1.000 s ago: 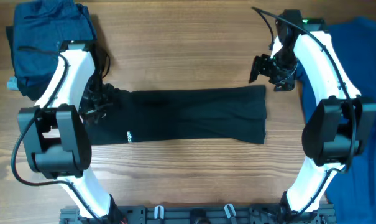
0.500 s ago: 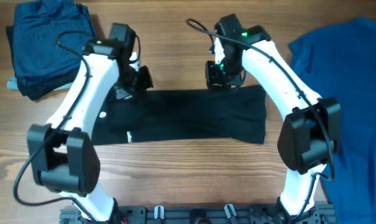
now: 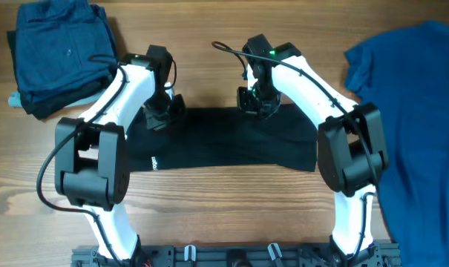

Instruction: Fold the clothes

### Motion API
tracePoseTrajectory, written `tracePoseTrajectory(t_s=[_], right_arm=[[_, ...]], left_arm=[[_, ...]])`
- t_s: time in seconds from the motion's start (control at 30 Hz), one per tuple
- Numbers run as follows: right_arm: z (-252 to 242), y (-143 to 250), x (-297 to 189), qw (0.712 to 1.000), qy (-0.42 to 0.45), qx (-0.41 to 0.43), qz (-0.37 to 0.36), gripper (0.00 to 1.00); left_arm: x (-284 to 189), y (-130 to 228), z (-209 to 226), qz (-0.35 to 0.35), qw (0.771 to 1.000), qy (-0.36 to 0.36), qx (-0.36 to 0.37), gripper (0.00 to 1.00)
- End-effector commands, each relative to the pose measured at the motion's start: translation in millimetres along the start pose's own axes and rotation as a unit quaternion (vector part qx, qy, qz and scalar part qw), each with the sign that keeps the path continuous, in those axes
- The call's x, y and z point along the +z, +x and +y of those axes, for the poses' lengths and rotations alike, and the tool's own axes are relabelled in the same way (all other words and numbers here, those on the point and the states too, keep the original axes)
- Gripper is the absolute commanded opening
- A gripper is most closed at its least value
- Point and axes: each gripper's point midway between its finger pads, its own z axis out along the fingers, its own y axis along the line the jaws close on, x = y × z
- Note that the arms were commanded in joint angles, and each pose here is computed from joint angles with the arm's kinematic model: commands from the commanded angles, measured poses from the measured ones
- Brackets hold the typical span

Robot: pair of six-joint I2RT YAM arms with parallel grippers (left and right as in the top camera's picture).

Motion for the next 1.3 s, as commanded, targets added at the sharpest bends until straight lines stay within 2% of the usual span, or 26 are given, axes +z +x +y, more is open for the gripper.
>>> tracePoseTrajectory(t_s=[0.0,0.2,0.37,0.5,0.67,0.7,0.8,0.93,1.07,1.13,1.2,1.27], right_arm=[[-16.3,-2.0,20.3,1.0,0.02,0.018,0.016,0.11],[-38.4,-1.3,41.7,0.997,0.057,0.03,0.037,0.1],[-53.3,-0.9,46.9,0.995,0.088,0.038,0.041,0.14],[-53.5,-0.7,46.8,0.994,0.088,0.039,0.041,0.14],[-54.1,0.8,46.6,0.994,0.089,0.04,0.044,0.14],[-54.2,1.0,46.5,0.994,0.09,0.04,0.045,0.14],[-54.8,2.3,46.2,0.994,0.091,0.039,0.047,0.19],[-54.6,2.4,46.3,0.994,0.09,0.039,0.048,0.2],[-54.7,2.6,46.3,0.994,0.091,0.036,0.048,0.22],[-54.7,2.7,46.2,0.994,0.091,0.036,0.048,0.22],[-54.4,1.7,46.3,0.994,0.09,0.036,0.046,0.22],[-54.1,1.1,46.4,0.994,0.089,0.039,0.045,0.21]], left_arm=[[17.5,4.6,30.5,0.0,0.997,-0.069,-0.036,0.04],[19.6,-5.2,62.8,-0.014,0.993,-0.102,-0.064,0.04],[9.9,-15.7,102.7,-0.029,0.984,-0.145,-0.104,0.04],[2.5,-14.5,110.3,-0.029,0.983,-0.142,-0.117,0.04],[-23.4,-15.9,120.6,-0.071,0.977,-0.165,-0.117,0.04],[-24.5,-16.9,126.1,-0.074,0.974,-0.175,-0.122,0.04],[-38.5,-15.4,163.0,-0.103,0.943,-0.252,-0.193,0.05],[-41.9,-7.9,175.1,-0.089,0.937,-0.252,-0.223,0.04],[-70.9,-8.0,169.1,-0.12,0.936,-0.237,-0.232,0.04],[-93.5,-5.5,155.8,-0.147,0.941,-0.2,-0.232,0.04],[-100.8,-1.1,127.0,-0.152,0.958,-0.129,-0.207,0.04],[-98.6,4.8,92.0,-0.134,0.979,-0.063,-0.138,0.04]])
